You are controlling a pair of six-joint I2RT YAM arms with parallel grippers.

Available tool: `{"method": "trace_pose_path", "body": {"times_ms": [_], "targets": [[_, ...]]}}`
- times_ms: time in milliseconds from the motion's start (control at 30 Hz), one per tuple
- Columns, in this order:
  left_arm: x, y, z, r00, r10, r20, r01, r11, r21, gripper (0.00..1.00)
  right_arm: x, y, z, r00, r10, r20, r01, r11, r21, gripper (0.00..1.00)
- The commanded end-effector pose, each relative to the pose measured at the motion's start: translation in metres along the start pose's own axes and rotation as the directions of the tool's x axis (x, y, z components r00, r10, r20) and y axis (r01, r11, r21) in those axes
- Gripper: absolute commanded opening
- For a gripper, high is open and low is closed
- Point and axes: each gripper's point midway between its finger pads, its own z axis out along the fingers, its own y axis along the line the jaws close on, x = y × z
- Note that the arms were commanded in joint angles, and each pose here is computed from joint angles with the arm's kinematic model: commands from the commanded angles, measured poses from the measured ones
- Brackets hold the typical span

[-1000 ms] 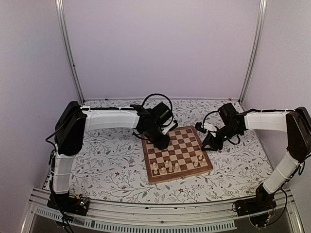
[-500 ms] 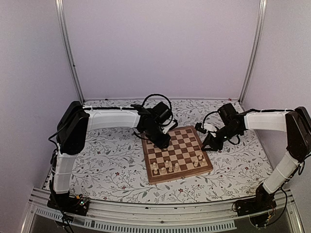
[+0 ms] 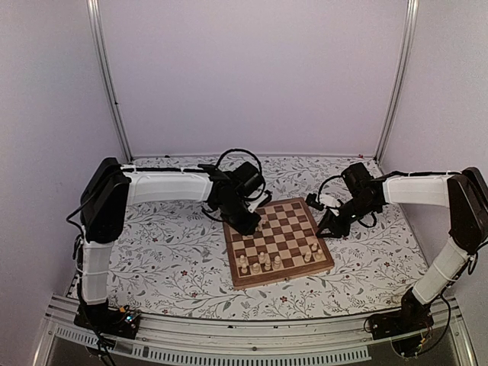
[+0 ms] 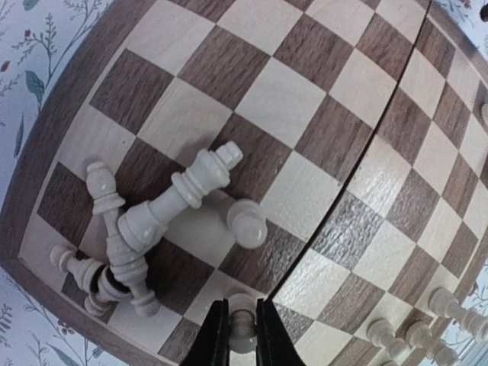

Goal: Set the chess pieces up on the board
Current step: Pick up the chess piece from the chessboard, then place the chess piece on the chessboard.

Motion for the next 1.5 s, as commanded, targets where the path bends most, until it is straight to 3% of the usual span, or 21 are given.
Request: {"method": "trace_pose_path", "body": {"times_ms": [0, 267, 600, 1467], "targets": [[0.006, 0.006, -0.037, 1.0, -0.02, 0.024, 0.02, 1.0, -0.001, 0.07, -0.003, -0.004, 0.0, 1.0, -0.011, 0.002, 0.011, 1.0, 0.0, 0.36], [0.027, -0.033, -0.048, 0.995, 0.087, 0.054, -0.092, 0.99, 0.109, 0.07, -0.004, -0.003, 0.0, 1.0, -0.01, 0.004, 0.01, 1.0, -0.005, 0.36], [0.04, -0.064, -0.035, 0.992, 0.127, 0.007, -0.126, 0.972, 0.198, 0.07, -0.005, -0.002, -0.001, 1.0, -0.008, 0.006, 0.008, 1.0, -0.009, 0.37], [0.064, -0.074, -0.011, 0.987, 0.142, -0.077, -0.122, 0.969, 0.215, 0.1, -0.006, -0.001, -0.002, 1.0, -0.011, 0.008, 0.011, 1.0, -0.01, 0.37]]}}
